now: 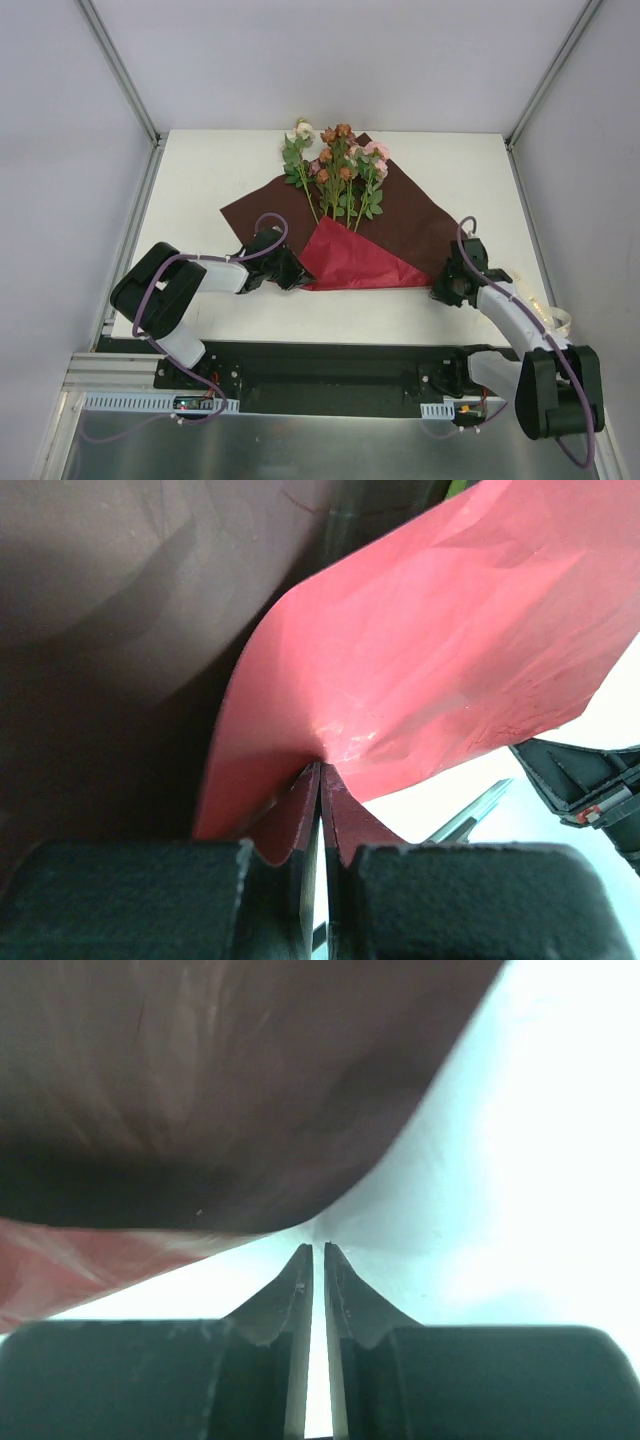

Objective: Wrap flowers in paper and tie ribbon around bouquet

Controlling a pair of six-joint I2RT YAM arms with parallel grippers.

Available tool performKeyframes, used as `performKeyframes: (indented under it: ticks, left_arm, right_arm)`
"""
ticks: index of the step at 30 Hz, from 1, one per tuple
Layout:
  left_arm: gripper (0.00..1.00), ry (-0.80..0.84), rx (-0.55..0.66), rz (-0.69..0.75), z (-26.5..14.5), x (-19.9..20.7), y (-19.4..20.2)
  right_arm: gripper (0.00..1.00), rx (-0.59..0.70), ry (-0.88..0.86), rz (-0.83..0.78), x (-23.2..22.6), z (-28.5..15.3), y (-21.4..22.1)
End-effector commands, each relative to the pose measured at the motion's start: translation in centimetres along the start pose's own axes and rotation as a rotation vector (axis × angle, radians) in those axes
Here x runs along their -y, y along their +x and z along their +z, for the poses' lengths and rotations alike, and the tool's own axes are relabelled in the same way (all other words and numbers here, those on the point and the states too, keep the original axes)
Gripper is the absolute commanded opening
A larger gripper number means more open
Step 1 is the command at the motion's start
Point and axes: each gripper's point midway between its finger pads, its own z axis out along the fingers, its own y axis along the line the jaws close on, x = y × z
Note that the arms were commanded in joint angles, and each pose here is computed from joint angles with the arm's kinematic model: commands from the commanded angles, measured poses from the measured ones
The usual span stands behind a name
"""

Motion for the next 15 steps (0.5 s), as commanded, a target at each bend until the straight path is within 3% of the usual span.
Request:
performKeyframes:
  ticks: [1,5,7,8,10,12,15]
  left_arm:
    - [0.00,-0.173,-0.075,-0.011,-0.1,-5.7,2.1]
    - [0.00,-0.158,-0.090,-0.005,0.0,-5.4,2.2]
    - [0.00,-0.153,-0.092,-0.004,-0.1,-5.3,2.2]
    - [0.00,-0.150,-0.096,-0.003,-0.1,-5.2,2.3]
    - [0.00,-0.145,-0.096,0.002,-0.1,-5.0,2.2]
    - [0.00,-0.140,-0.094,0.008,-0.1,-4.8,2.1]
    - [0.00,-0.129,-0.089,0.018,-0.2,-4.3,1.9]
  right_arm:
    - [0.12,0.127,0.078,0.016,1.8,-2.5,-3.2]
    - [0.16,0.217,-0.134,-0.254,-4.3,-6.6,-5.2]
    - [0.27,0.247,-0.260,-0.401,-8.4,-8.7,-4.2]
    - [0.39,0.277,-0.329,-0.446,-10.4,-9.3,-4.3]
    - [0.45,0.181,-0.559,-0.527,-15.1,-10.2,-1.6]
    - [0.42,0.039,-0.732,-0.541,-19.9,-9.1,0.4]
    - [0.19,-0.053,-0.798,-0.638,-25.7,-7.2,2.0]
